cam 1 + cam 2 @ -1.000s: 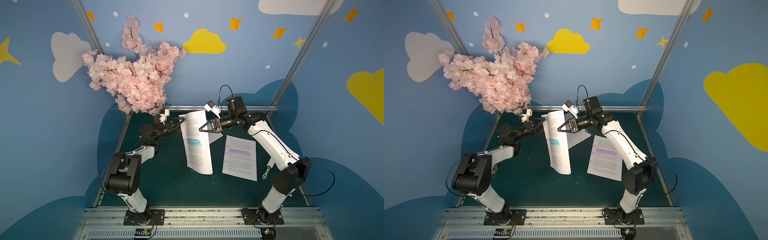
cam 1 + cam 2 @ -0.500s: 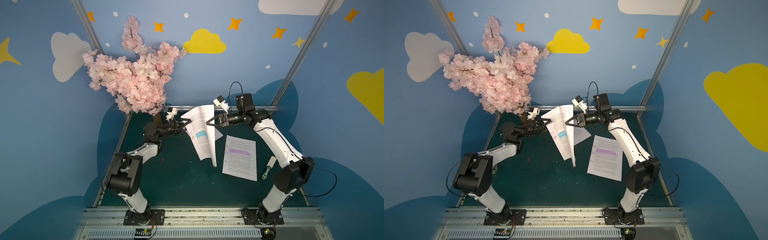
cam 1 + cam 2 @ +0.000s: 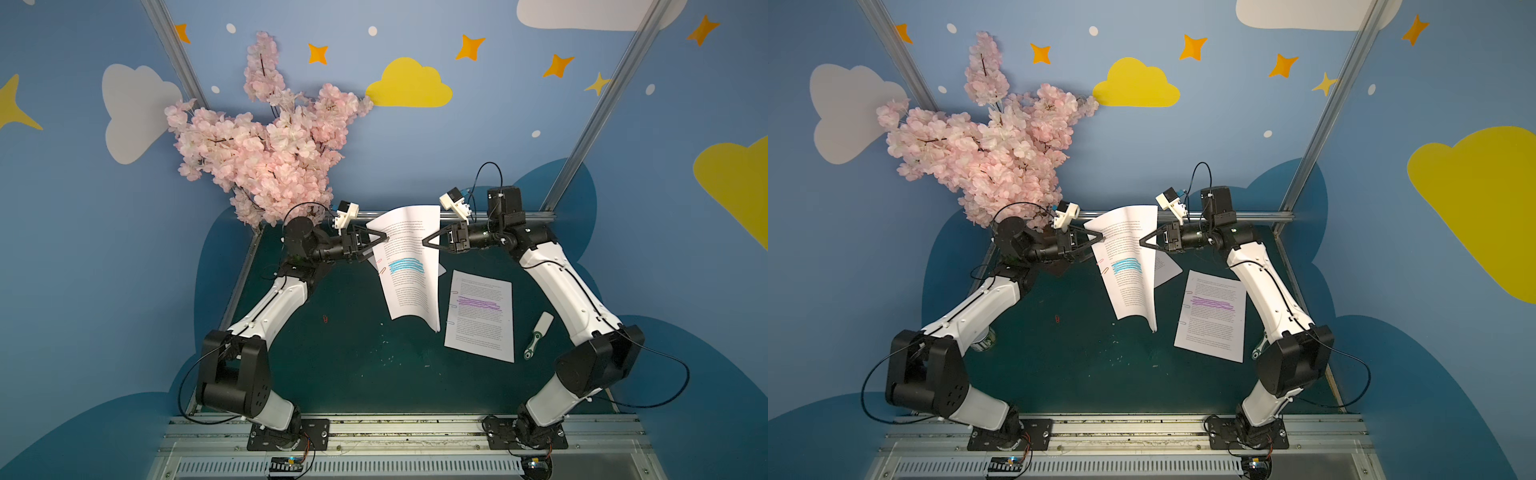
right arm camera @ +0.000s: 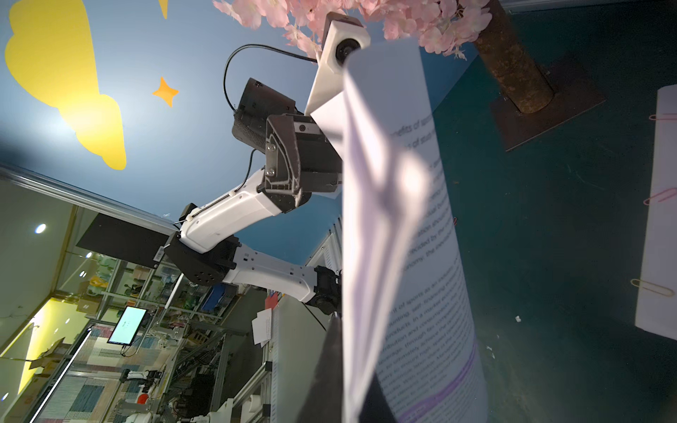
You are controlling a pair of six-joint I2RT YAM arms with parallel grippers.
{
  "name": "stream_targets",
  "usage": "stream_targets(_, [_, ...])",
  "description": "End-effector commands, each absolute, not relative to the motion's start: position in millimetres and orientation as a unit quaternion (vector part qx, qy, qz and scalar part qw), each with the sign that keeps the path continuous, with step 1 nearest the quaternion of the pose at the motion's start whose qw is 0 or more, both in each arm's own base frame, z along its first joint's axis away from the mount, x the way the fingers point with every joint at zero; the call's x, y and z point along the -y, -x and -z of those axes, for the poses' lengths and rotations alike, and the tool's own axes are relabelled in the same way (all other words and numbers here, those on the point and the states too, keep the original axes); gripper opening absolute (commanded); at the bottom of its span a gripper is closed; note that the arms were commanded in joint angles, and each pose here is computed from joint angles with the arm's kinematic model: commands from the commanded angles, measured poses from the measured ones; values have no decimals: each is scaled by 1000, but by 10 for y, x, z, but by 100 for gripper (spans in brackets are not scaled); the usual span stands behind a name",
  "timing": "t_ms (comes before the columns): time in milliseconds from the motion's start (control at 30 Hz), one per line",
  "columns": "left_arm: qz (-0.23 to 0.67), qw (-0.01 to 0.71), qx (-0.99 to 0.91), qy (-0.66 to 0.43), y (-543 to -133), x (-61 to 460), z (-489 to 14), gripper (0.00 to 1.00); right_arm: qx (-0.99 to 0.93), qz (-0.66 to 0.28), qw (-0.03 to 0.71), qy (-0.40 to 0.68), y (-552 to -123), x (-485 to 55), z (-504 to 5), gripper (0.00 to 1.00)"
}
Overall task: Unclip the paperclips from the documents
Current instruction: Remove the paper clip from the document.
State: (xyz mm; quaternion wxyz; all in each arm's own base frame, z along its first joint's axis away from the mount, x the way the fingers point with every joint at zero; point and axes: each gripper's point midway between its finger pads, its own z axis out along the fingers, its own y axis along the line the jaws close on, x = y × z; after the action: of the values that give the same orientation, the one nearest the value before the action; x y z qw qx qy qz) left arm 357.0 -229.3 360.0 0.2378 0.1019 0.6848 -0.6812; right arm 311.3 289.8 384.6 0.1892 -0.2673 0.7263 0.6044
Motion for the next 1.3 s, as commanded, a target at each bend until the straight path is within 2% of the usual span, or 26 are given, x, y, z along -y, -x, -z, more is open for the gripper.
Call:
stream_targets(0, [664,230,-703,-105,-3580,2302,-3444,94,-708,-622,189,275,-3014,-2901,-3998,0])
stream_targets(67, [658,233,-709,-100,-3624,2295,-3411,99,-704,-628,187,273,-2994,-2902,-4041,0])
stream_targets(200, [637,243,-724,-102,-3669,2285,-3359,98,-700,-635,183,269,-2969,-2911,-4056,0])
stream_targets(333, [635,239,-727,-102,-3694,2290,-3359,82,-703,-633,182,267,-2986,-2919,-4033,0])
stream_targets(567, [638,229,-728,-103,-3719,2306,-3411,39,-706,-633,181,261,-3051,-2898,-4028,0])
stream_targets(633, [635,231,-729,-105,-3722,2301,-3428,32,-706,-632,186,259,-3075,-2865,-4049,0])
stream_targets(800, [633,233,-730,-112,-3715,2282,-3439,33,-706,-632,194,253,-3131,-2795,-4090,0])
stream_targets(867, [635,232,-728,-115,-3712,2284,-3438,50,-706,-635,192,249,-3136,-2784,-4103,0])
stream_targets(900, [636,231,-727,-116,-3716,2282,-3438,55,-705,-636,192,247,-3134,-2777,-4120,0])
stream_targets(1000, [640,233,-723,-115,-3741,2276,-3483,60,-706,-637,190,244,-3121,-2763,-4117,0])
stream_targets(1167, [648,224,-719,-115,-3785,2281,-3554,46,-711,-638,181,234,-3146,-2747,-4049,0])
stream_targets(1233, [647,221,-720,-117,-3788,2276,-3580,35,-713,-637,180,231,-3160,-2727,-4036,0])
stream_targets(1267, [646,222,-721,-117,-3790,2267,-3594,35,-714,-637,180,229,-3169,-2713,-4026,0])
